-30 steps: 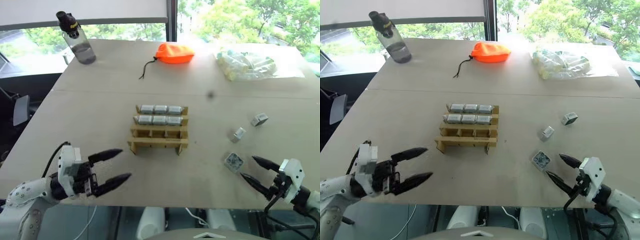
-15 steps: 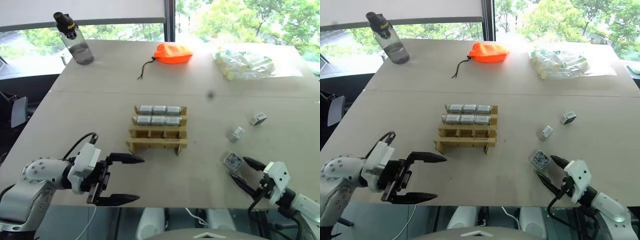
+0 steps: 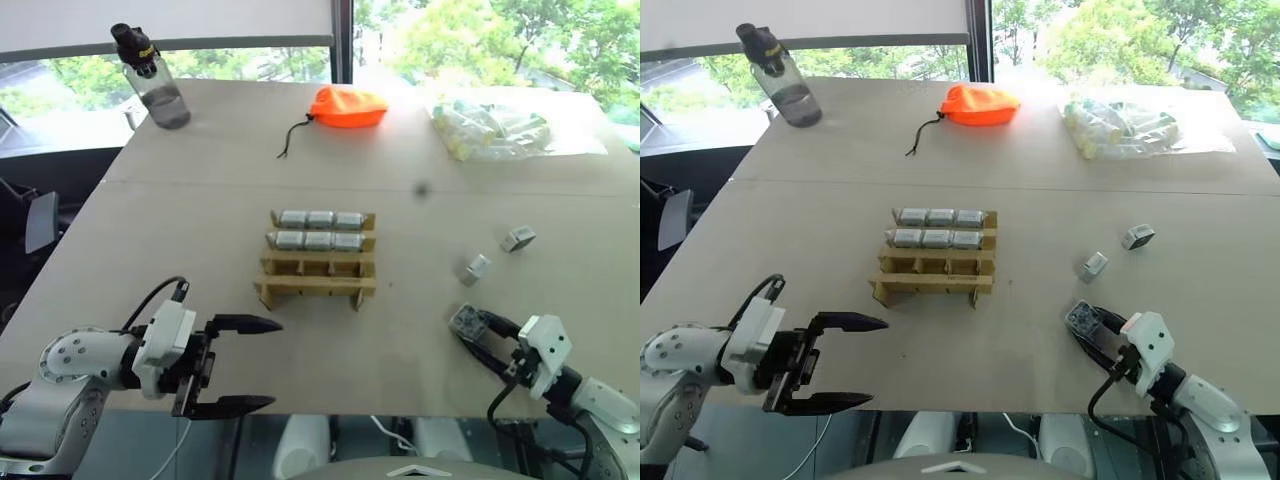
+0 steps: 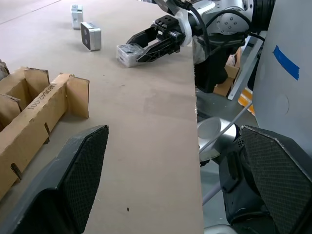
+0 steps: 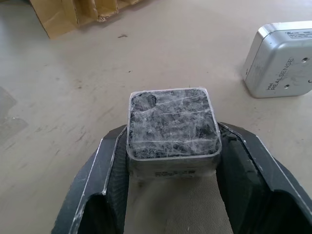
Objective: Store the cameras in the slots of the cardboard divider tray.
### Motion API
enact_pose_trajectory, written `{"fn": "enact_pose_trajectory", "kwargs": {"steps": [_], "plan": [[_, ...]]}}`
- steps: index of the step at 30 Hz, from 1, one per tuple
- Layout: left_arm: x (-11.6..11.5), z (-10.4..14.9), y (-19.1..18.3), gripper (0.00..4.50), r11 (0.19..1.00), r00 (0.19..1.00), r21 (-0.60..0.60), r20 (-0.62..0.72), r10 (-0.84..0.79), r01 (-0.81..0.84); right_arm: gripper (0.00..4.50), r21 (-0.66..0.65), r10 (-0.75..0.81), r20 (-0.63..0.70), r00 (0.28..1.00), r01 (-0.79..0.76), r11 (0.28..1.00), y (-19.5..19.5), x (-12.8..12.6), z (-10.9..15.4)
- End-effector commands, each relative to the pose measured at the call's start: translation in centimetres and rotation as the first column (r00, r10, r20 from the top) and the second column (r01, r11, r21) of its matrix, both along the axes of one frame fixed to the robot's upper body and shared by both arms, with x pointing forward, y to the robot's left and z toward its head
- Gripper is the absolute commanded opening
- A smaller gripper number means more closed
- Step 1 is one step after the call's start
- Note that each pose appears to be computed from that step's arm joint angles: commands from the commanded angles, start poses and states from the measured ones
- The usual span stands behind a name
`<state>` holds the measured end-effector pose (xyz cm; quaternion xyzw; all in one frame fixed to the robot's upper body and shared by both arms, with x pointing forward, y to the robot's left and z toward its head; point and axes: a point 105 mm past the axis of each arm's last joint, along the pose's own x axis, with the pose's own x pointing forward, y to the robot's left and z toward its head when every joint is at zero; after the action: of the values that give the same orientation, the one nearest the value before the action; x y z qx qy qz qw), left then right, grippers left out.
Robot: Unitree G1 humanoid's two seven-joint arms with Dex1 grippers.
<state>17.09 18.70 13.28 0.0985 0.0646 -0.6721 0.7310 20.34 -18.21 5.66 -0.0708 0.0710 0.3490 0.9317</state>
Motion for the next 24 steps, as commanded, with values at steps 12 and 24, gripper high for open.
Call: {"fn": "enact_pose_trajectory", "kwargs": {"steps": [12,24], "plan": [[3.5,1.6,0.0,4.50,0.981,0.981,0.021,-0.001,0.194,-0.194,1.94,-0.586,0.660,0.121,0.742,-0.483,0.651,6.8,-0.1,3.9],[7.3,2.8,-3.8,4.50,0.964,0.956,0.042,-0.127,0.266,-0.263,1.94,-0.713,0.777,0.491,0.393,-0.331,0.618,15.4,4.3,9.9]]}}
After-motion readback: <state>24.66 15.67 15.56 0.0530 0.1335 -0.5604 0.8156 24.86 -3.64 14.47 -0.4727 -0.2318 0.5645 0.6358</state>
